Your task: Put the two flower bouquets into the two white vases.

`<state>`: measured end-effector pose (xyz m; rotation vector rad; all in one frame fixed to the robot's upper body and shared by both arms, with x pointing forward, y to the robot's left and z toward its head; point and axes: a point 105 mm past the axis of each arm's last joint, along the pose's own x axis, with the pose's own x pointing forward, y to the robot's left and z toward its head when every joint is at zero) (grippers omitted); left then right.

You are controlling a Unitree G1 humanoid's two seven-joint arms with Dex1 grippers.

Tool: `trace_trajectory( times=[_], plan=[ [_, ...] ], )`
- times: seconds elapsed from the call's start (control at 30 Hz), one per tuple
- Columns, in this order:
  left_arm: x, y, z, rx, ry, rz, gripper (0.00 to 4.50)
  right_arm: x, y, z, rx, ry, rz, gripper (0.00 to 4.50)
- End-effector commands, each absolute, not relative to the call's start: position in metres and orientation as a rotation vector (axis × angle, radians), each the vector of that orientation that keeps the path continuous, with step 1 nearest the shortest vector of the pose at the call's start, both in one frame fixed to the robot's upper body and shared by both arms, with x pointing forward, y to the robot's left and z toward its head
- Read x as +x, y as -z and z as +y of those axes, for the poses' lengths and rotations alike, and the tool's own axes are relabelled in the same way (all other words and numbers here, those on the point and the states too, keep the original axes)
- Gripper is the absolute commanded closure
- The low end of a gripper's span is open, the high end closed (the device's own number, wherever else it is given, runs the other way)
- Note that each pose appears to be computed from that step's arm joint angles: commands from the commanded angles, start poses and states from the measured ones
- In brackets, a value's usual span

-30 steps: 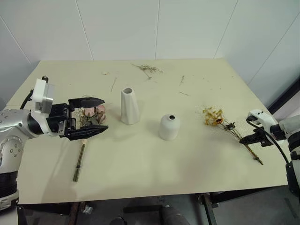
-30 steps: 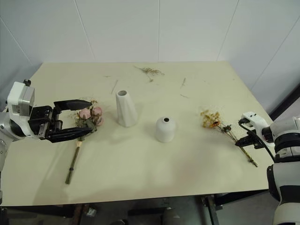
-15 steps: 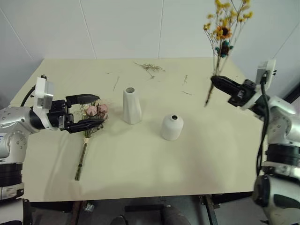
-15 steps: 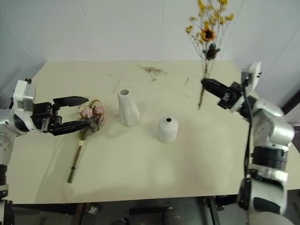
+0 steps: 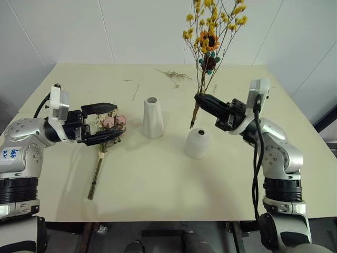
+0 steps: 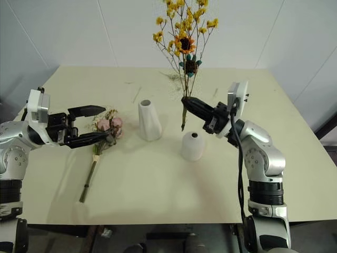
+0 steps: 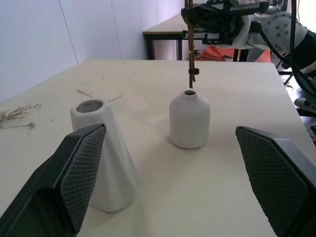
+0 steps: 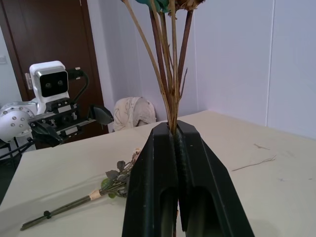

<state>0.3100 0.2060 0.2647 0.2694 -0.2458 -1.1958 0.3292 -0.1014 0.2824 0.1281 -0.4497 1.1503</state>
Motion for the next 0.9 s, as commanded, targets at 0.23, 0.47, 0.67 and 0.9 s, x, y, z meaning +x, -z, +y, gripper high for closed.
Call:
trace_trajectory(
  times=[0.23,0.47,0.67,0.9],
  plan=[
    [0.31,-0.273,0.203,0.301,1.18,-0.294,0.0,0.333,-0.296,-0.134,0.093,-1.078,-0.482,4.47],
    [0.312,-0.273,0.201,0.302,1.18,-0.302,0.0,0.341,-0.278,-0.134,0.115,-1.057,-0.433,4.47],
    [0.312,-0.275,0.2,0.308,1.178,-0.31,0.0,0.348,-0.272,-0.133,0.126,-1.049,-0.429,4.47],
    [0.31,-0.278,0.202,0.314,1.159,-0.319,0.0,0.35,-0.261,-0.131,0.139,-1.05,-0.406,4.47]
  ],
)
